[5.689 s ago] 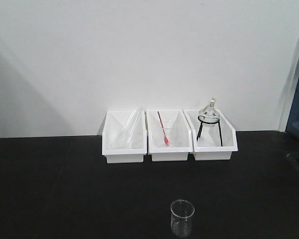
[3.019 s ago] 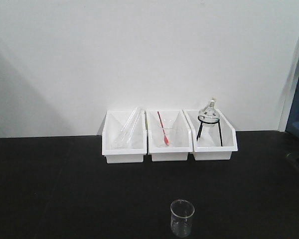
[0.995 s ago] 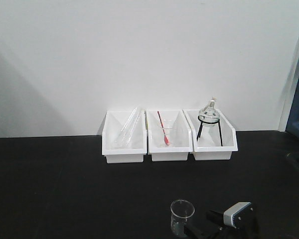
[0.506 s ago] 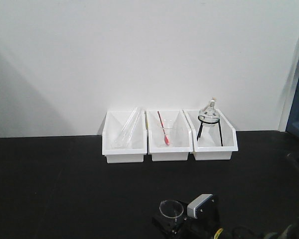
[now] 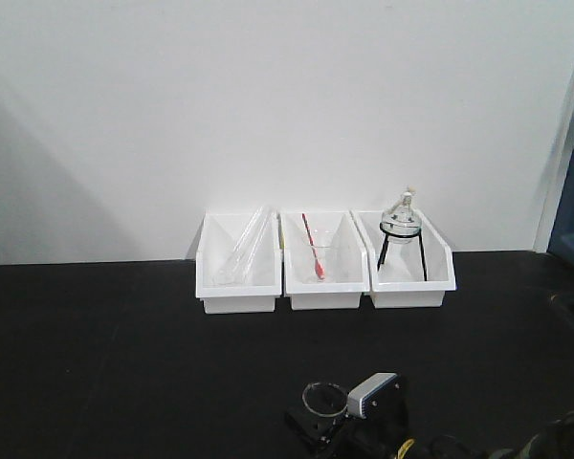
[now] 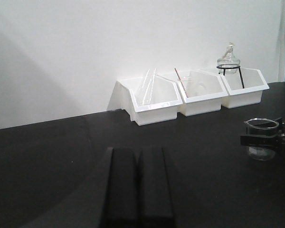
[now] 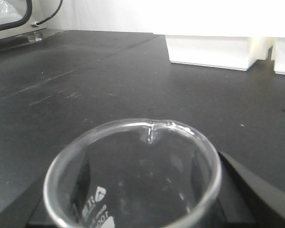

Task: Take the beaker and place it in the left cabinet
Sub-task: 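Close the right gripper on the beaker and lift it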

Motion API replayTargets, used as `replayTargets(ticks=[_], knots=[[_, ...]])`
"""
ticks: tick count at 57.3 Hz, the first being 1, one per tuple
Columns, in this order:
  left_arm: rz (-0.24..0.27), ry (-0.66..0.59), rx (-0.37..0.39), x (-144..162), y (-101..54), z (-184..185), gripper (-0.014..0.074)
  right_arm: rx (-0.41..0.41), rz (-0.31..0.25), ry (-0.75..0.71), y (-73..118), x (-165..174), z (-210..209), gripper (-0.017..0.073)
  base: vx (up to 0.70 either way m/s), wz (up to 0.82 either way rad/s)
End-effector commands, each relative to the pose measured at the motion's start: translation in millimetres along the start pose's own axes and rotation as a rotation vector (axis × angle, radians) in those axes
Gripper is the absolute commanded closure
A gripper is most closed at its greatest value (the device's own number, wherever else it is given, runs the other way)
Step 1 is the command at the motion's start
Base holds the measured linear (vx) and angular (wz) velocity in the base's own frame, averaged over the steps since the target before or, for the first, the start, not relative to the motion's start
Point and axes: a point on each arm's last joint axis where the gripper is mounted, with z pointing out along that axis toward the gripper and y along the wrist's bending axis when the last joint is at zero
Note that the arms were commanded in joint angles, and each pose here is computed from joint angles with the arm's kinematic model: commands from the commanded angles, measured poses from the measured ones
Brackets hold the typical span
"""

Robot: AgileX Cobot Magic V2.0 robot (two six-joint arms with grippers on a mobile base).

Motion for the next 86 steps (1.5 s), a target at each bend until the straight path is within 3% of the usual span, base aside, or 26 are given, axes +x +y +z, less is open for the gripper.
replayTargets(ticks=[1, 15, 16, 39, 53, 65, 86], knots=[[-0.012, -0.086, -0.003, -3.2, 0.2, -1.4, 0.0593, -0.056, -0.034, -0.158, 3.2, -38.2, 0.9, 0.0574, 0.0, 0.0], [-0.012, -0.086, -0.003, -3.2, 0.2, -1.4, 0.0593, -0.14, -0.078, -0.139, 11.5, -53.5, -1.3, 0.0566, 0.0, 0.0], [-0.012, -0.086, -0.003, -3.2, 0.2, -1.4, 0.0593, -0.131, -0.075, -0.111, 14.8, -67.1, -8.3, 0.0565, 0.0, 0.0], [-0.012, -0.086, -0.003, -3.2, 0.2, -1.4, 0.0593, -0.016, -0.141, 0.035, 43.6, -118.8, -79.1, 0.0565, 0.0, 0.0], [-0.012, -0.086, -0.003, -3.2, 0.2, -1.4, 0.0593, 0.134, -0.135, 0.048, 60.6, -154.5, -135.6, 0.0565, 0.0, 0.0], [-0.012, -0.086, -0.003, -3.2, 0.2, -1.4, 0.0593, 0.222, -0.178, 0.09, 75.0, -168.1, -178.6, 0.0565, 0.0, 0.0], [-0.012, -0.086, -0.003, -3.2, 0.2, -1.4, 0.0593, 0.245, -0.218, 0.025, 91.8, -178.1, -212.1, 0.0565, 0.0, 0.0]])
